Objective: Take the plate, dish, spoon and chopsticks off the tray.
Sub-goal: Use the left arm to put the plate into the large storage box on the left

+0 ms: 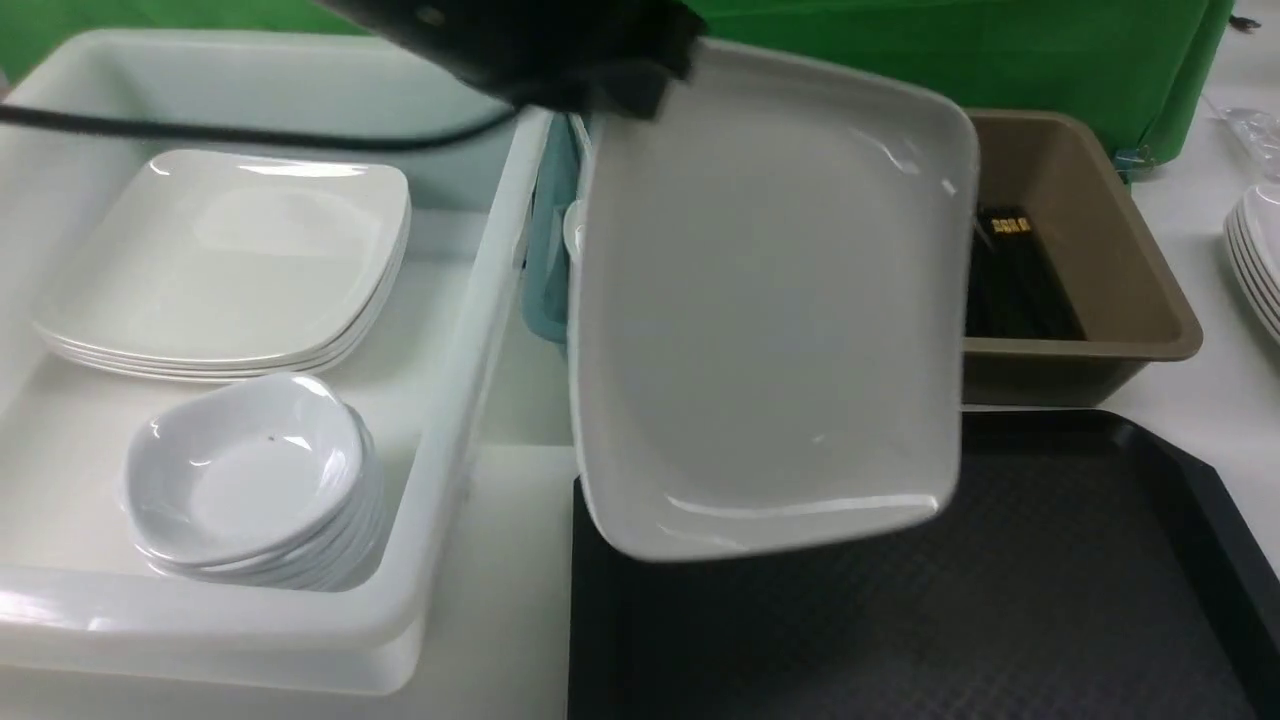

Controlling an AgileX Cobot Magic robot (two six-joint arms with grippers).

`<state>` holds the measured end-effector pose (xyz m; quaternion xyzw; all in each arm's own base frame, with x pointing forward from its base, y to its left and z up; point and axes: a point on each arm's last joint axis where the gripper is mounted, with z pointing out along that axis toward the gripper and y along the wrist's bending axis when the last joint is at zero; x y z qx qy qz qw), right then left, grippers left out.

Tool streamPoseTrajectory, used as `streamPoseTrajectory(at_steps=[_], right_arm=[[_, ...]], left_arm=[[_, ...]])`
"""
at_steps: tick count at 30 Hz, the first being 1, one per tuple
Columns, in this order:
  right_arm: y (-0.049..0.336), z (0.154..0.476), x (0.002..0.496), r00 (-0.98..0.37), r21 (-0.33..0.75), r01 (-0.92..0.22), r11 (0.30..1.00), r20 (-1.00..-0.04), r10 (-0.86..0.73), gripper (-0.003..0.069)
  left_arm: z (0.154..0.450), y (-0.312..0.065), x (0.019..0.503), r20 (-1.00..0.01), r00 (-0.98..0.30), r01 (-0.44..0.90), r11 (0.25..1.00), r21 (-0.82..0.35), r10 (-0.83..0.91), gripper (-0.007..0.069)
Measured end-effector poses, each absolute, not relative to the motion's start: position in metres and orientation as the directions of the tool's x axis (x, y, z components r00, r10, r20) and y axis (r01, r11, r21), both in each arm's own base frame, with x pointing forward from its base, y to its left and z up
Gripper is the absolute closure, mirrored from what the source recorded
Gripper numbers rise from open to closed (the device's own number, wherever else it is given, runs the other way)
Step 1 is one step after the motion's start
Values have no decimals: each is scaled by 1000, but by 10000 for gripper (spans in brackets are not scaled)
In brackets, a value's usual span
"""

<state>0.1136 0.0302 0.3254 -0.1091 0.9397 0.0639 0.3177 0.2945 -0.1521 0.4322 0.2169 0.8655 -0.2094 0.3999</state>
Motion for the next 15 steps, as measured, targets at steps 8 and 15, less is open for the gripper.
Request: streamPoseTrajectory(at_steps=[8,15], right_arm=[[30,325,114,-775,51,-246,968,-610,-165,550],[30,325,113,-776,51,-246,968,-609,-165,550]], left_arm=[[457,-30,306,-816,-571,248,928,-276,-90,606],[441,70,307,-813,-465,0,918,-396,-351,602]])
